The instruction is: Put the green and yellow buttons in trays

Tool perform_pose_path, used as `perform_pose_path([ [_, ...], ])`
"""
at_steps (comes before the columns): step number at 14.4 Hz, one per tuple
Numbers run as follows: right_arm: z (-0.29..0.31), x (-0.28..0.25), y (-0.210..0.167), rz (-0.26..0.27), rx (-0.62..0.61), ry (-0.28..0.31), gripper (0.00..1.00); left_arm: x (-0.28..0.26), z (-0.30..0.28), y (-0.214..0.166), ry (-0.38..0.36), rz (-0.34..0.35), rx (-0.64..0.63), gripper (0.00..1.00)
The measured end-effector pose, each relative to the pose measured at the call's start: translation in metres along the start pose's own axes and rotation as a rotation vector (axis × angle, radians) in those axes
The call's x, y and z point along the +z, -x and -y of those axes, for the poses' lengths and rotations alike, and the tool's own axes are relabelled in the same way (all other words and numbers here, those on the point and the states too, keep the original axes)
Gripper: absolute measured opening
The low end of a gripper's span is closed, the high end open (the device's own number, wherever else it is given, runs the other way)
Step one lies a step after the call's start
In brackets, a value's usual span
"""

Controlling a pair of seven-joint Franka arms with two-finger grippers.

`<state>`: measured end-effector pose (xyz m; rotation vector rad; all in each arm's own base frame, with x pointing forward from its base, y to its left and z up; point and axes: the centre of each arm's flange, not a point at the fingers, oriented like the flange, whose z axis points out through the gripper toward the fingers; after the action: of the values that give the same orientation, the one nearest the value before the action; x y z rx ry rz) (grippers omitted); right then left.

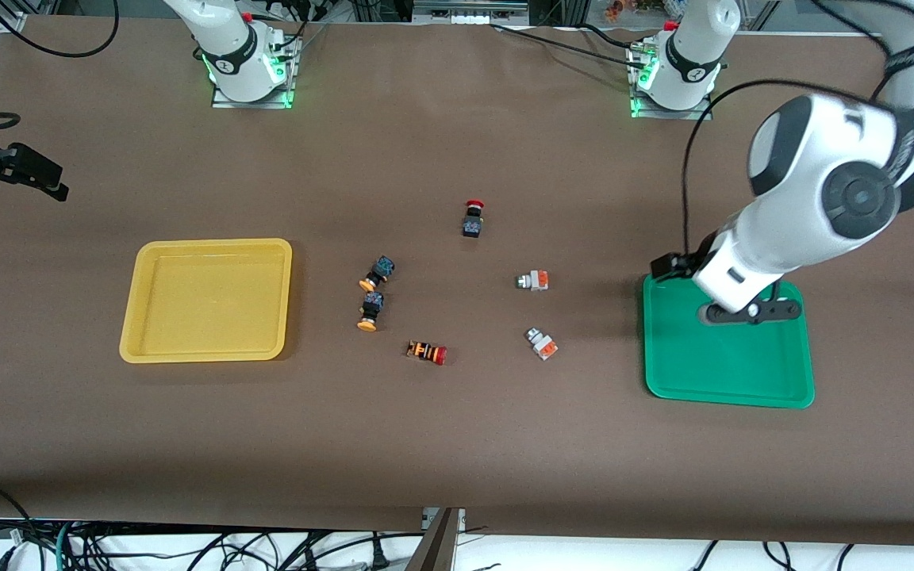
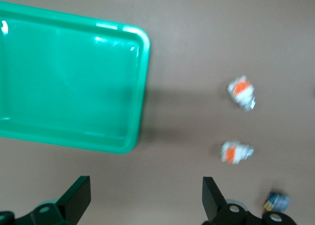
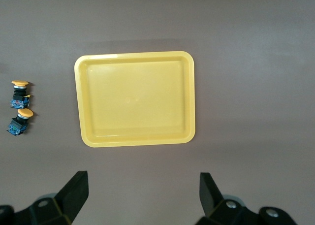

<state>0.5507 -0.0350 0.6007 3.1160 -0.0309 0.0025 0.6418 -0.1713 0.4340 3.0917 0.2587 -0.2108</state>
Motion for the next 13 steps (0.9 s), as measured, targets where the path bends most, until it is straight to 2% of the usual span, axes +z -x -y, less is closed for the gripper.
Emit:
perform_pose_path([
  [4, 0.006, 0.002, -0.001, 0.004, -0.011, -0.001, 1.0, 0.052, -0.076, -0.039, 0.038, -0.047, -0.257, 1.0],
  [7, 0.027, 0.015, -0.008, 0.027, -0.023, -0.003, 1.0, 0.11, -0.135, -0.036, 0.071, -0.081, -0.391, 1.0],
  [10, 0.067, 0.041, -0.02, 0.061, -0.011, -0.005, 1.0, 0.176, -0.163, -0.03, 0.058, -0.111, -0.436, 1.0],
  [13, 0.117, 0.073, -0.035, 0.062, -0.001, -0.008, 1.0, 0.231, -0.161, -0.033, 0.048, -0.112, -0.454, 1.0],
])
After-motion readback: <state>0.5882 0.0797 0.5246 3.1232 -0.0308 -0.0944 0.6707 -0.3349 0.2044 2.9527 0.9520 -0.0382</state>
